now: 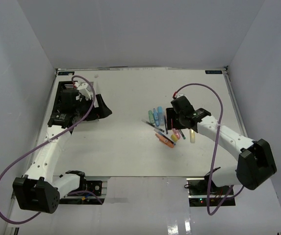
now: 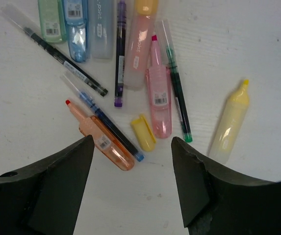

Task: Sort the stationery into containers
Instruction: Pick up the pen from the center of the board, then place the pen in the storage box, then pick up the pen from the center of the board.

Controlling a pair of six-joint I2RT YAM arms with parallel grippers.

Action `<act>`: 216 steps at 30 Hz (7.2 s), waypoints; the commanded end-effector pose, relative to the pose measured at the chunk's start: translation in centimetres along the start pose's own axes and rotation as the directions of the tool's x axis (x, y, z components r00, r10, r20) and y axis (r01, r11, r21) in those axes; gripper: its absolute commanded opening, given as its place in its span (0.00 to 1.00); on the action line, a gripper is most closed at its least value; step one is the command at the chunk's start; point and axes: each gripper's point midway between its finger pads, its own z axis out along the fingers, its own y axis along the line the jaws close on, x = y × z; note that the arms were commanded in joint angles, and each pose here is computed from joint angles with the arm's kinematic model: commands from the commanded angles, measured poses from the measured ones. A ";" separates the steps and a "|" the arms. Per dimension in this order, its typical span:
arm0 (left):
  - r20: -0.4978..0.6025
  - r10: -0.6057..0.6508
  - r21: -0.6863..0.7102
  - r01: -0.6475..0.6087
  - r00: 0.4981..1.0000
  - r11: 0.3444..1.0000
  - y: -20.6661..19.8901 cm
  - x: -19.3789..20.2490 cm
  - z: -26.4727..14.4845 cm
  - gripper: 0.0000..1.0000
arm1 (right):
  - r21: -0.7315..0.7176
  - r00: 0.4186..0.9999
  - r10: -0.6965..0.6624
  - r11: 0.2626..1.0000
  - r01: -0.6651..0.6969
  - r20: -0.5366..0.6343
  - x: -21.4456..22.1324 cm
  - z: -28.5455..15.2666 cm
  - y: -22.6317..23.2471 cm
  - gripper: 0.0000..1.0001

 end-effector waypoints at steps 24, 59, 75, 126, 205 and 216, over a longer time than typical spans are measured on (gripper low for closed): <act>-0.023 0.063 0.062 -0.061 0.998 0.996 -2.6 1.8 0.5 0.98 | 0.069 0.992 0.088 0.994 -0.082 -0.094 -2.6 8.5 1.2 0.36; -0.046 0.060 0.065 -0.057 0.997 0.996 -2.7 1.7 1.3 0.98 | 0.094 0.990 0.067 0.994 -0.055 -0.125 -2.9 11.4 -0.3 0.12; 0.029 -0.096 0.432 0.074 0.995 0.899 -12.4 -6.1 -0.5 0.98 | -0.375 0.886 -0.128 0.872 0.315 0.445 -12.9 -6.3 8.3 0.08; 0.347 0.146 -0.088 -0.123 0.926 0.989 -10.9 -14.8 6.4 0.00 | -0.426 0.869 -0.193 0.810 0.403 0.456 -8.4 -8.5 10.3 0.90; 0.097 -0.106 -0.100 0.115 0.990 0.988 2.7 -3.2 0.2 0.98 | -0.034 0.994 0.048 0.998 -0.051 -0.097 -5.9 9.6 5.0 0.43; 0.068 -0.088 -0.093 0.094 0.994 0.991 2.2 -2.6 1.0 0.98 | -0.005 0.986 0.059 0.998 -0.061 -0.155 -4.2 11.7 4.7 0.35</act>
